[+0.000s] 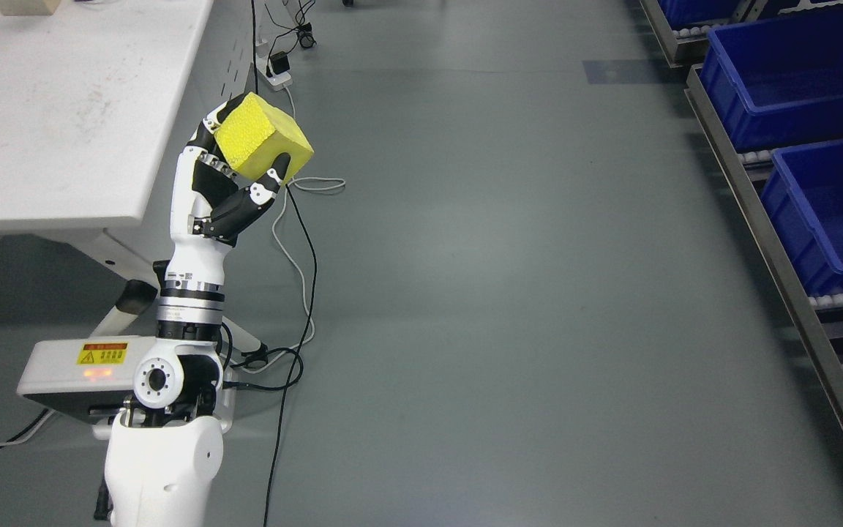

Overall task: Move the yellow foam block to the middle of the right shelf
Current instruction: 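Hold the cube raised in the left hand while turning toward the shelves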

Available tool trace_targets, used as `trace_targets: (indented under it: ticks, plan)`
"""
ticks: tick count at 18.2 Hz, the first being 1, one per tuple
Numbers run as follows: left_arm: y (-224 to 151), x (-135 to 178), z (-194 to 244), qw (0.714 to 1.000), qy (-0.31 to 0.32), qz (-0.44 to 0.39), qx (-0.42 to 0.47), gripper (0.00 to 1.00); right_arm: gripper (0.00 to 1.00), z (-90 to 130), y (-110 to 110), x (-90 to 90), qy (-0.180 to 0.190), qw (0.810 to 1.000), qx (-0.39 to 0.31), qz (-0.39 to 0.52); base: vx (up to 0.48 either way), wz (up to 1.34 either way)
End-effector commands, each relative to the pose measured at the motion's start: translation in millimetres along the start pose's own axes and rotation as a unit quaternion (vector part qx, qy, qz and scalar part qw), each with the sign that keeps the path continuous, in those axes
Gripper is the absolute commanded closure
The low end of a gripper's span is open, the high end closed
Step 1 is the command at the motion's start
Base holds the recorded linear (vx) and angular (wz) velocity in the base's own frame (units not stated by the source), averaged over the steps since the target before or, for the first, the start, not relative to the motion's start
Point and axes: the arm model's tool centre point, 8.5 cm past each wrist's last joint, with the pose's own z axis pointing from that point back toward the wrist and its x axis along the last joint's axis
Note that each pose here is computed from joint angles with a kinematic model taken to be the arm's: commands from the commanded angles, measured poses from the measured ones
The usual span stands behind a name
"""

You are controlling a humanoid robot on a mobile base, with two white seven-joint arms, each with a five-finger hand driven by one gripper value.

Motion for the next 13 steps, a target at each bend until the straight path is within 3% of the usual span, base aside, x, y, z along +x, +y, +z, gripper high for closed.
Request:
trace_targets:
  ticks: [1,13]
  plan:
    - [1.9,4.5,-3.1,1.000,-0.003,-0.007,-0.006,0.69,0.00,-0.6,-11.1,8.9,-0.011,1.000,-0.009,0.001,0.357,-0.03]
    - [0.9,11.1,-15.9,1.000,-0.006,-0.006,-0.009,0.69,0.00,-0.6,-11.1,8.9,-0.011,1.000,-0.009,0.001,0.349,-0.08]
